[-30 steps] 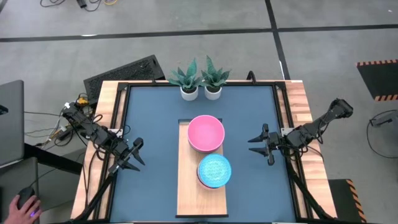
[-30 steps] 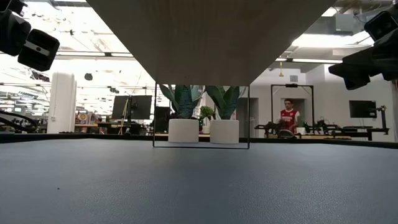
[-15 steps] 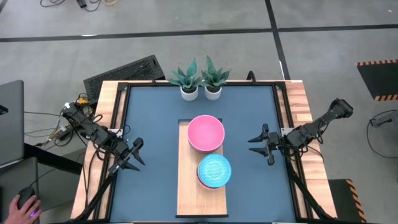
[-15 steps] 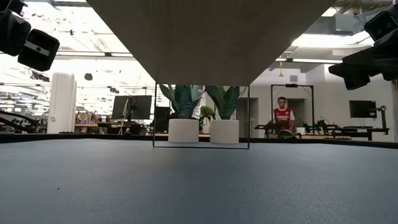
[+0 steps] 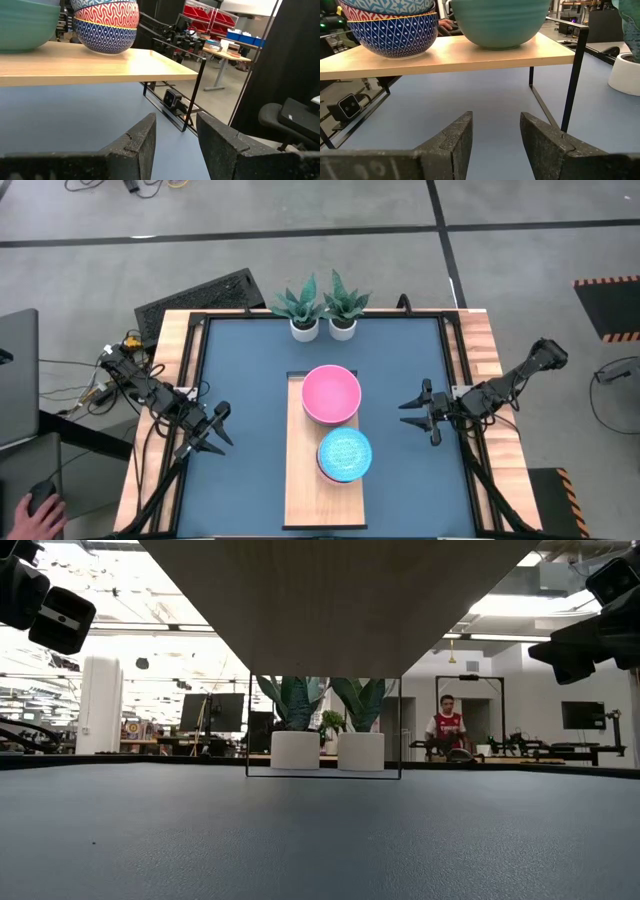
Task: Place and stack bowls onto a shelf
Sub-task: Return to Home Position
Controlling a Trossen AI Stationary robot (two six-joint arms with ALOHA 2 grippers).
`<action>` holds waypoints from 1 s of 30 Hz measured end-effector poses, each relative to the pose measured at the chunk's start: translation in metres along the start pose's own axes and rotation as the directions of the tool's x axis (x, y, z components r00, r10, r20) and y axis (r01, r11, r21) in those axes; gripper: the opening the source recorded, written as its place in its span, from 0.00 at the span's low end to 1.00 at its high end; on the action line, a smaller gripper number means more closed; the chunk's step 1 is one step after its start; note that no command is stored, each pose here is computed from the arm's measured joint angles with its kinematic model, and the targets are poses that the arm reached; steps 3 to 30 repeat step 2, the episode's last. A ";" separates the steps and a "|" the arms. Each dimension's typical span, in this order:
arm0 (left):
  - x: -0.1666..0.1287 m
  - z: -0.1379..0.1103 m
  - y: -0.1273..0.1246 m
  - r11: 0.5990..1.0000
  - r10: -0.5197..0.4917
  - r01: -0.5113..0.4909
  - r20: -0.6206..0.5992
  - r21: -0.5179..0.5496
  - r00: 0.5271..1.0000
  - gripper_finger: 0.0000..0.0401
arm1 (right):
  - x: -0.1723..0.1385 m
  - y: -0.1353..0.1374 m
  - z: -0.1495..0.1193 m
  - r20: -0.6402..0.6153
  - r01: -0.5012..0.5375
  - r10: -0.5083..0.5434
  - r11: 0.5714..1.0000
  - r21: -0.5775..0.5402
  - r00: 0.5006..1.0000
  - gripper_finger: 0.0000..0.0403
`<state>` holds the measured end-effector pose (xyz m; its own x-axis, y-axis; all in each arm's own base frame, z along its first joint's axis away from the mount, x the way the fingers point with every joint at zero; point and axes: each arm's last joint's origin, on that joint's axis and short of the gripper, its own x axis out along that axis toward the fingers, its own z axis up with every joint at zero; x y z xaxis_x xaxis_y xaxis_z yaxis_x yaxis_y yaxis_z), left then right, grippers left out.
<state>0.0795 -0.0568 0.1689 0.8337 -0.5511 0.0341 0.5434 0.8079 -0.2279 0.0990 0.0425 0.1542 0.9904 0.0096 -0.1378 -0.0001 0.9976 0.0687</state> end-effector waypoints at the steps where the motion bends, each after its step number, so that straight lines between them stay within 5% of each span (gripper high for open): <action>1: 0.000 0.000 0.000 1.000 0.000 0.000 0.000 0.000 1.000 0.32 | 0.000 0.000 0.000 0.000 -0.001 0.001 1.000 0.000 1.000 0.47; 30: 0.000 0.000 0.000 1.000 0.000 0.000 0.000 0.000 1.000 0.32 | 0.000 0.000 0.000 0.000 0.000 0.000 1.000 0.000 1.000 0.47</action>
